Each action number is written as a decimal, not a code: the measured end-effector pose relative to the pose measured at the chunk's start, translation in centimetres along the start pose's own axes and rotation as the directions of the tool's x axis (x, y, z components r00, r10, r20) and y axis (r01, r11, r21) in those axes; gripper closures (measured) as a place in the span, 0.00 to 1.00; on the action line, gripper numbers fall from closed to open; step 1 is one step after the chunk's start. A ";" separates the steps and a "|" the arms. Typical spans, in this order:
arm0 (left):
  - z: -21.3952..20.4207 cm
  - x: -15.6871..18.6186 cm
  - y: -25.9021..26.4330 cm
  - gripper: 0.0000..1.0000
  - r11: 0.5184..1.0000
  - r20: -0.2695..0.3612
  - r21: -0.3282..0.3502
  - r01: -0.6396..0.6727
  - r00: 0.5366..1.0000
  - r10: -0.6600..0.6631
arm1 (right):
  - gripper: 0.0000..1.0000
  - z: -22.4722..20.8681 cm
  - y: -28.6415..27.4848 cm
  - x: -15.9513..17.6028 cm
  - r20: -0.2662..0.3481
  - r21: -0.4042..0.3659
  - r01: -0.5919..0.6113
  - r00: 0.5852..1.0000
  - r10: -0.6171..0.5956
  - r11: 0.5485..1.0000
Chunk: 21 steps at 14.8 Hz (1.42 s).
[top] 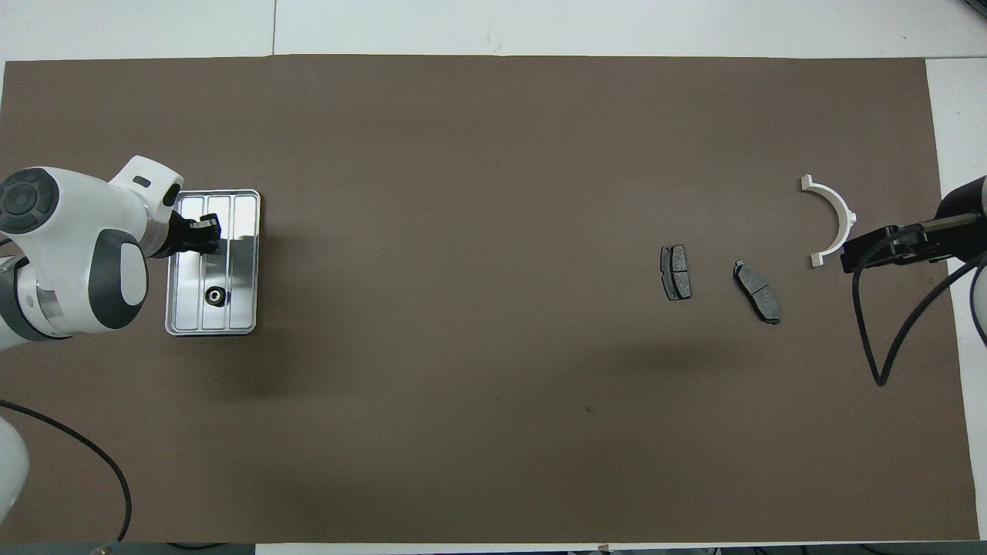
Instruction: Pick bearing gear from pile to tray
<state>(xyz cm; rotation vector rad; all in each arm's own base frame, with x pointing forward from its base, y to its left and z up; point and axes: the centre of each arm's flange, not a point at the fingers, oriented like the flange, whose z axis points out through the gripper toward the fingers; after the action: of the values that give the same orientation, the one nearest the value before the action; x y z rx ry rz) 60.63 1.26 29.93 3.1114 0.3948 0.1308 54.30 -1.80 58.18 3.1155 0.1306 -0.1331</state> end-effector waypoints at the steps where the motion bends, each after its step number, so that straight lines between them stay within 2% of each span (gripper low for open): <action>1: 0.0 0.0 0.0 0.71 1.000 0.000 0.000 0.000 1.000 0.000 | 0.00 0.0 0.0 0.0 0.000 0.000 0.000 1.000 0.000 1.000; 5: 0.1 -0.1 0.1 0.29 1.000 0.007 0.000 -0.002 1.000 0.002 | 0.00 0.0 0.0 0.0 0.000 0.000 0.000 1.000 0.000 1.000; 7: -1.7 0.3 0.4 0.04 1.000 0.019 0.000 -0.004 1.000 0.004 | 0.00 0.0 0.0 0.0 -0.001 0.000 0.000 1.000 0.000 1.000; 8: -3.4 0.6 0.4 0.00 1.000 0.028 0.000 -0.004 1.000 0.004 | 0.00 0.0 0.0 0.0 -0.001 0.000 0.000 1.000 0.000 1.000; 13: -14.2 -0.2 0.1 0.00 1.000 0.035 -0.015 -0.004 0.999 0.005 | 0.00 0.0 0.0 0.0 -0.001 0.000 -0.001 1.000 0.001 1.000; 18: -24.1 -4.5 -1.1 0.00 1.000 0.057 -0.027 -0.008 0.998 0.010 | 0.00 0.0 0.0 0.0 -0.002 0.000 -0.001 1.000 0.001 1.000; 21: -27.9 -6.7 -1.5 0.00 0.999 0.088 -0.027 -0.021 0.996 0.023 | 0.00 0.0 0.0 0.0 -0.003 0.000 -0.001 1.000 0.001 1.000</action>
<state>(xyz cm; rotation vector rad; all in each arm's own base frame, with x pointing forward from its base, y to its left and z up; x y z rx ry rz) 51.45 0.81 57.17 3.0833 0.3537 -0.0017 54.32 -1.84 58.22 3.1156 0.1294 -0.1286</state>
